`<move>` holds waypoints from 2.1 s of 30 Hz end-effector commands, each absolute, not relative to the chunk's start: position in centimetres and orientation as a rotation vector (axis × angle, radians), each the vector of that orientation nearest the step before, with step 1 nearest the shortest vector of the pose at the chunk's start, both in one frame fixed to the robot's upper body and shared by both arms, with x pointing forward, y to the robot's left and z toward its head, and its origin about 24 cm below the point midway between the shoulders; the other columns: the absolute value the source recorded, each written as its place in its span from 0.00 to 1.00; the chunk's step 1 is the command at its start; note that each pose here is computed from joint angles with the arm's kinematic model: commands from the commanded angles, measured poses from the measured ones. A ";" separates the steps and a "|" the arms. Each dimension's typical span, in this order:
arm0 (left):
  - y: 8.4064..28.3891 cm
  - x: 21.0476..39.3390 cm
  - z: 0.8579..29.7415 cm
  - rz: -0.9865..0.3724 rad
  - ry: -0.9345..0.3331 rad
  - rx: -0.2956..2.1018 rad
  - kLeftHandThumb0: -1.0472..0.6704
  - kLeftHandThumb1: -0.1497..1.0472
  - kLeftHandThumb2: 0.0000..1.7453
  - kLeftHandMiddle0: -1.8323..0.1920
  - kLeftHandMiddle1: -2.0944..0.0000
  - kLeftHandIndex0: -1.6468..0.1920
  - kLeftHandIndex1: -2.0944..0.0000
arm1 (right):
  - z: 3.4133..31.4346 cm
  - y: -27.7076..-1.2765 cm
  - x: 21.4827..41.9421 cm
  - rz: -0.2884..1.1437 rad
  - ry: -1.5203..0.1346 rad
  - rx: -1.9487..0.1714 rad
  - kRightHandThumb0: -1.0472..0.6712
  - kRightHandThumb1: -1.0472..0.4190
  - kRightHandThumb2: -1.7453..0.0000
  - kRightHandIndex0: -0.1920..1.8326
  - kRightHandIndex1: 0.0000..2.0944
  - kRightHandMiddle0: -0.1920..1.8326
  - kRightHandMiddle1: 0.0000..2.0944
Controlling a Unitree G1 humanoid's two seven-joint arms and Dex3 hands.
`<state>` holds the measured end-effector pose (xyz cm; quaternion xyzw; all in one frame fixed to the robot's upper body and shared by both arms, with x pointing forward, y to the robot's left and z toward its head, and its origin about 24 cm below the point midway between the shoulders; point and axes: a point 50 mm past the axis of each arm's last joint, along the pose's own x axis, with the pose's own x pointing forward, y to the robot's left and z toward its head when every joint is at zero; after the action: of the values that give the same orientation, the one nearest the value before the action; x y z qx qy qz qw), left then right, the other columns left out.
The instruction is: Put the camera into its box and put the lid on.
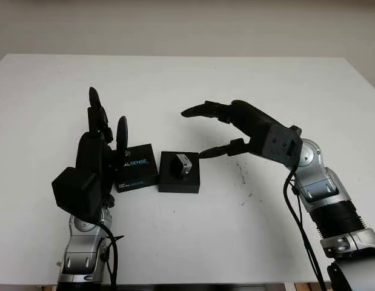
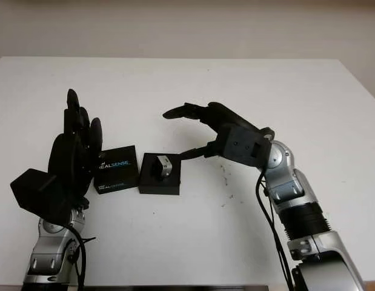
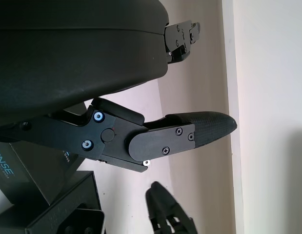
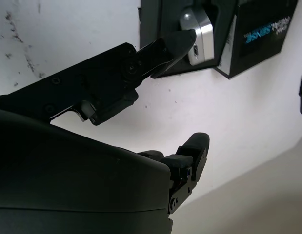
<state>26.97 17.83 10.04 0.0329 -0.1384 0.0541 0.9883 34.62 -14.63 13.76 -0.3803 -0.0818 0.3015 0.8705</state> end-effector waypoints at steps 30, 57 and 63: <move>17.7 27.0 10.2 0.117 -0.288 0.072 0.20 1.00 0.33 1.00 1.00 1.00 1.00 | 11.7 -13.1 33.7 0.721 -0.216 -0.651 0.24 0.15 0.97 0.20 0.04 0.18 0.48; 17.7 26.8 10.2 0.119 -0.286 0.072 0.20 1.00 0.33 1.00 1.00 1.00 1.00 | 10.2 -12.8 33.7 0.723 -0.179 -0.675 0.30 0.16 0.97 0.20 0.03 0.19 0.51; 17.6 26.8 10.2 0.120 -0.285 0.066 0.20 1.00 0.33 1.00 1.00 1.00 1.00 | 10.0 -12.6 33.7 0.731 -0.190 -0.685 0.31 0.15 0.97 0.20 0.03 0.20 0.52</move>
<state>26.97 17.69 9.97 0.0335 -0.1356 0.0591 0.9884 33.65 -12.81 9.82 -0.3271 -0.0820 0.3497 0.8741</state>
